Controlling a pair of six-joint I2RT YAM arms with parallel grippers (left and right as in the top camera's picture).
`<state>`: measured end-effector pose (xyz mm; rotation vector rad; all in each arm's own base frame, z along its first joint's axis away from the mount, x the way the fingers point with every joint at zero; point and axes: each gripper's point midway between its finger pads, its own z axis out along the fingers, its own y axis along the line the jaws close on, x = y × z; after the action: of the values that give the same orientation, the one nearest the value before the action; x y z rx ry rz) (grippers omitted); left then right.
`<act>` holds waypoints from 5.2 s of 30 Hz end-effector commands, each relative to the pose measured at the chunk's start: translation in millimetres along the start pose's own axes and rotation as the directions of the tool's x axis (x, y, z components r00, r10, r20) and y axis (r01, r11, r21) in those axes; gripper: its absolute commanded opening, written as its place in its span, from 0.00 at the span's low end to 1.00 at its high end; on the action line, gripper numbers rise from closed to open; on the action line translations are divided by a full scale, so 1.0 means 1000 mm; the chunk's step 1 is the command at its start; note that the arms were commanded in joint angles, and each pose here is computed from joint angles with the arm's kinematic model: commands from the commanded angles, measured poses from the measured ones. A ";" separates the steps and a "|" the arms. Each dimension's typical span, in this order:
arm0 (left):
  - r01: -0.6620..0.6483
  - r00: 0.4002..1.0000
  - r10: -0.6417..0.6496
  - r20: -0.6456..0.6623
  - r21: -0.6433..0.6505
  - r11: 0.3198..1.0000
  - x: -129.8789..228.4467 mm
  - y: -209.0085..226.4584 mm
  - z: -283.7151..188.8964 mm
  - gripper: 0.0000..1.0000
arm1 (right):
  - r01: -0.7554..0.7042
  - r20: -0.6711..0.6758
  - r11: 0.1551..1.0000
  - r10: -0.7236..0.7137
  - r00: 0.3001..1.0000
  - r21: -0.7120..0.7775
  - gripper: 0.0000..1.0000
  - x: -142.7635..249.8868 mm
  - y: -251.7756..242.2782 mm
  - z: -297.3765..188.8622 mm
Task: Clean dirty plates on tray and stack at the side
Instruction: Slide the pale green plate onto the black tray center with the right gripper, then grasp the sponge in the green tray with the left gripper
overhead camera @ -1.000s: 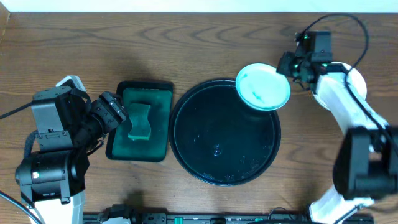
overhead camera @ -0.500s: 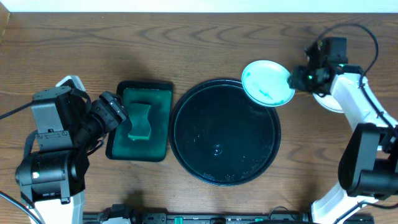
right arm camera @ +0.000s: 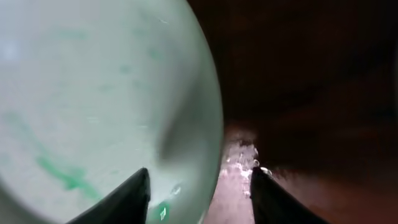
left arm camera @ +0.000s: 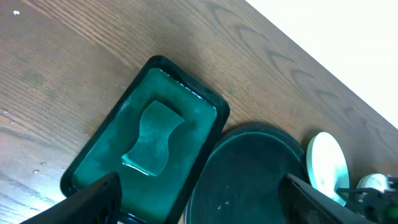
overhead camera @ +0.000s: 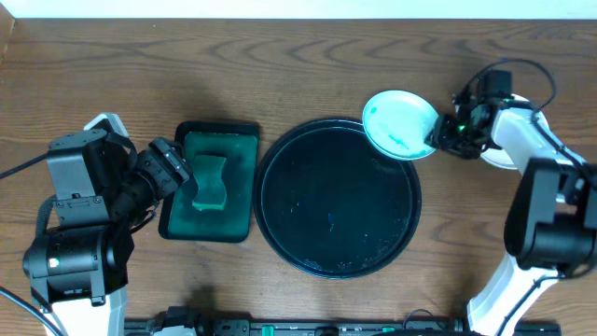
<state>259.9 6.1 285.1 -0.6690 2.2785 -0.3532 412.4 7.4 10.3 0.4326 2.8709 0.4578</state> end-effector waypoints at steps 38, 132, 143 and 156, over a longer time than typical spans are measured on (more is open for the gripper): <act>0.000 1.000 0.000 0.006 0.010 1.000 -0.002 -0.002 -0.003 0.81 | 0.469 0.064 0.872 -0.480 0.875 0.142 0.40 0.004 0.050 -0.025; -0.324 0.821 0.076 -0.566 -0.352 0.878 0.074 0.067 0.207 0.07 | 0.345 -0.001 0.937 -0.346 0.938 0.049 0.29 0.079 0.112 -0.061; -0.283 0.892 0.132 -0.433 -0.307 0.909 0.038 0.040 0.156 0.07 | 0.414 0.015 0.909 -0.416 0.909 0.048 0.34 0.073 0.106 -0.058; -0.347 0.822 0.079 -0.564 -0.387 0.854 0.091 0.089 0.221 0.45 | 0.417 -0.017 0.908 -0.416 0.909 0.050 0.38 0.084 0.101 -0.050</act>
<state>335.4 12.1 65.0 -0.5750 2.9323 0.1262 355.8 111.6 87.3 -0.1522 2.8450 0.3118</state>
